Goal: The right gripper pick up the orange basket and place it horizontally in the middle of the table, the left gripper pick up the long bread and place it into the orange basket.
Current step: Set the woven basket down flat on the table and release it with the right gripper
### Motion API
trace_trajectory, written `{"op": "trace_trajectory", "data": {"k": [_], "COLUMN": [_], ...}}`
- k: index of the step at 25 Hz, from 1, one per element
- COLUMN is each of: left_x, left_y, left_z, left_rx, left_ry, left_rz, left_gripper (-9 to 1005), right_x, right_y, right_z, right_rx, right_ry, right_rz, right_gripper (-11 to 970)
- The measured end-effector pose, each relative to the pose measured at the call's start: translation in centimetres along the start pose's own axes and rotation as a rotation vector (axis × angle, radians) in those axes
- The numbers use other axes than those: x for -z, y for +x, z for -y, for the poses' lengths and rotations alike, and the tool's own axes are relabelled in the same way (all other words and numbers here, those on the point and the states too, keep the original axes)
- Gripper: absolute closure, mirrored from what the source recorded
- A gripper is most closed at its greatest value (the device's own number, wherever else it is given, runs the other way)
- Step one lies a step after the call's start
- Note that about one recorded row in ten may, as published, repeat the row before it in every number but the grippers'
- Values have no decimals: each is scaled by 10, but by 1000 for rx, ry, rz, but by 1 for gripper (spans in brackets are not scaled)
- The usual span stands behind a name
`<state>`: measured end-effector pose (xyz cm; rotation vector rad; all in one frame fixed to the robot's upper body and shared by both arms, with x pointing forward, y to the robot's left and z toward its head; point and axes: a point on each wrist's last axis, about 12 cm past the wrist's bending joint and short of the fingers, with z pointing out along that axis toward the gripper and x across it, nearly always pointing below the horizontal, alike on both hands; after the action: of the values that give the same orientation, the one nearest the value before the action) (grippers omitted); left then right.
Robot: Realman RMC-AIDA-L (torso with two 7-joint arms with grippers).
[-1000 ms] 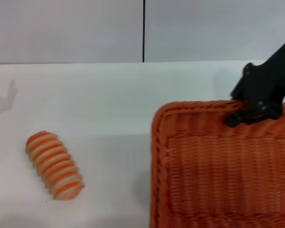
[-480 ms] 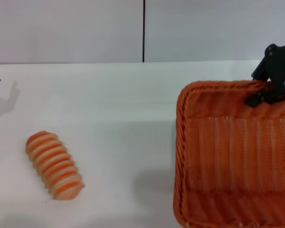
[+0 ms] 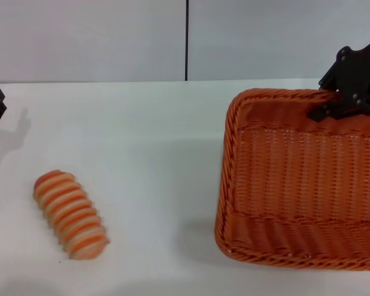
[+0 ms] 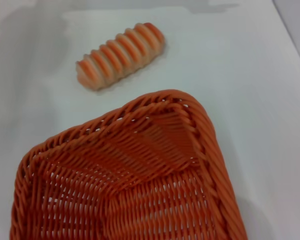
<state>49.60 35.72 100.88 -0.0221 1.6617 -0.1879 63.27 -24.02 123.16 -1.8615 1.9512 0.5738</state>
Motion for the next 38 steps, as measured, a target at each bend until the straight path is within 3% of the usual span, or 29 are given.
{"op": "trace_trajectory", "data": {"k": [23, 38], "left_x": [1, -1], "left_y": [3, 4], "left_z": [4, 5], "left_rx": [14, 18], "left_ry": [7, 10], "left_rz": [-9, -11], "left_gripper": [313, 314], "right_x": [-23, -33], "right_y": [3, -8], "right_z": [6, 19], "right_rx": [41, 104], "right_ry": [-39, 111], "right_rz": [-32, 131], "right_gripper": [811, 810]}}
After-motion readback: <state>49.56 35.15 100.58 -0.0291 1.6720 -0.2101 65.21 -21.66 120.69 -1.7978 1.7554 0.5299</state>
